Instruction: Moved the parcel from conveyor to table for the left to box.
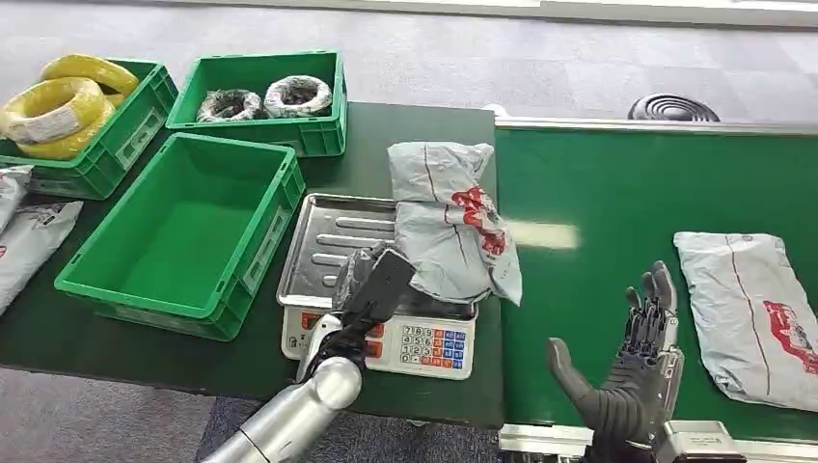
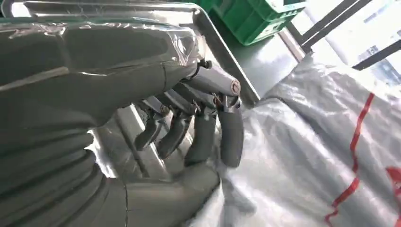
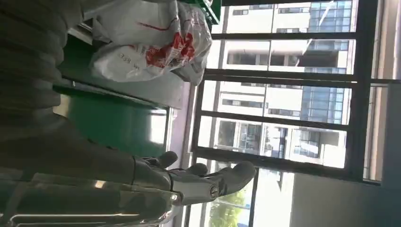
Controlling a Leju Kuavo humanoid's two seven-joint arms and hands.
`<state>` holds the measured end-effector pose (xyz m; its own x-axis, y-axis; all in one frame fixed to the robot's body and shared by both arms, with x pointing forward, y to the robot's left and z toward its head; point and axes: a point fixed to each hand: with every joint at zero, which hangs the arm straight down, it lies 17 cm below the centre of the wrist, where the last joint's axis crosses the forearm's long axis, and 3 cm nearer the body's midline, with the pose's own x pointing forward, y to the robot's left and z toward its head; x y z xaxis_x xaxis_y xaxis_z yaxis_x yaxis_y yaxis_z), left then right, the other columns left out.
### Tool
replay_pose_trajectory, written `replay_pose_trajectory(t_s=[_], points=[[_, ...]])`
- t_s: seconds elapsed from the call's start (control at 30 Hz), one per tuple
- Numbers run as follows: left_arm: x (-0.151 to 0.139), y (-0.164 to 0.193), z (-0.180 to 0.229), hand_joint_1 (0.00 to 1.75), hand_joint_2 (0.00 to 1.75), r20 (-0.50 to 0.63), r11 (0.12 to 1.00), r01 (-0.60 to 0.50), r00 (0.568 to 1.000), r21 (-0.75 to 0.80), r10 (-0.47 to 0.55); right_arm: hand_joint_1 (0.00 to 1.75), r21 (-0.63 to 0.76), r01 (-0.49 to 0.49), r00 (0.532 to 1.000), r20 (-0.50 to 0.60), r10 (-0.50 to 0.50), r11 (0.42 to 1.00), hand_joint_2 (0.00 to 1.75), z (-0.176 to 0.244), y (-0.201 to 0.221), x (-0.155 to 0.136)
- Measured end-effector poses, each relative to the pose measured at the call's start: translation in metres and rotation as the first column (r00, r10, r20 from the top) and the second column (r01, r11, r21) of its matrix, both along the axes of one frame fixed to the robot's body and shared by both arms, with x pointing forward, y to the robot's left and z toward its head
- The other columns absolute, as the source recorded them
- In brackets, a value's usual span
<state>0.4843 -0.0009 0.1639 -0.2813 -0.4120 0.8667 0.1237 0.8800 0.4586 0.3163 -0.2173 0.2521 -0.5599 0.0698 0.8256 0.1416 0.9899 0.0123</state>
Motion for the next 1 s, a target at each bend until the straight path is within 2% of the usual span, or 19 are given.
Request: replay_pose_trajectory(t_s=[0.3,0.33,0.37,0.4,0.53,1.0], points=[[0.002,0.008,0.028,1.75,1.75,0.03,0.99,0.0,1.0,-0.14,0.005,0.0,0.004,0.028,1.0,-0.001,-0.028,1.0,1.75,0.0,-0.003,-0.001],[0.002,0.01,0.03,1.5,1.75,0.032,0.988,-0.001,0.999,-0.152,0.006,0.0,0.005,0.03,1.0,-0.002,-0.03,1.0,1.75,0.0,-0.004,-0.001],[0.003,0.012,0.032,0.05,1.75,0.032,0.986,-0.004,0.999,-0.168,0.009,0.0,0.005,0.034,0.999,-0.002,-0.034,0.999,1.75,0.0,-0.004,-0.001],[0.004,0.012,0.033,0.0,1.75,0.027,0.984,-0.002,1.0,-0.18,0.007,0.0,0.005,0.035,0.999,-0.003,-0.035,0.999,1.75,-0.001,-0.005,-0.001],[0.003,0.003,0.027,0.0,1.75,-0.04,0.982,0.045,0.998,-0.182,-0.053,0.0,0.014,0.036,0.999,-0.01,-0.036,0.999,1.75,-0.002,-0.005,-0.001],[-0.019,-0.035,0.011,0.0,1.75,-0.076,0.986,0.156,0.984,-0.057,-0.16,0.0,0.002,0.014,1.0,-0.016,-0.014,1.0,1.75,-0.002,-0.001,-0.001]])
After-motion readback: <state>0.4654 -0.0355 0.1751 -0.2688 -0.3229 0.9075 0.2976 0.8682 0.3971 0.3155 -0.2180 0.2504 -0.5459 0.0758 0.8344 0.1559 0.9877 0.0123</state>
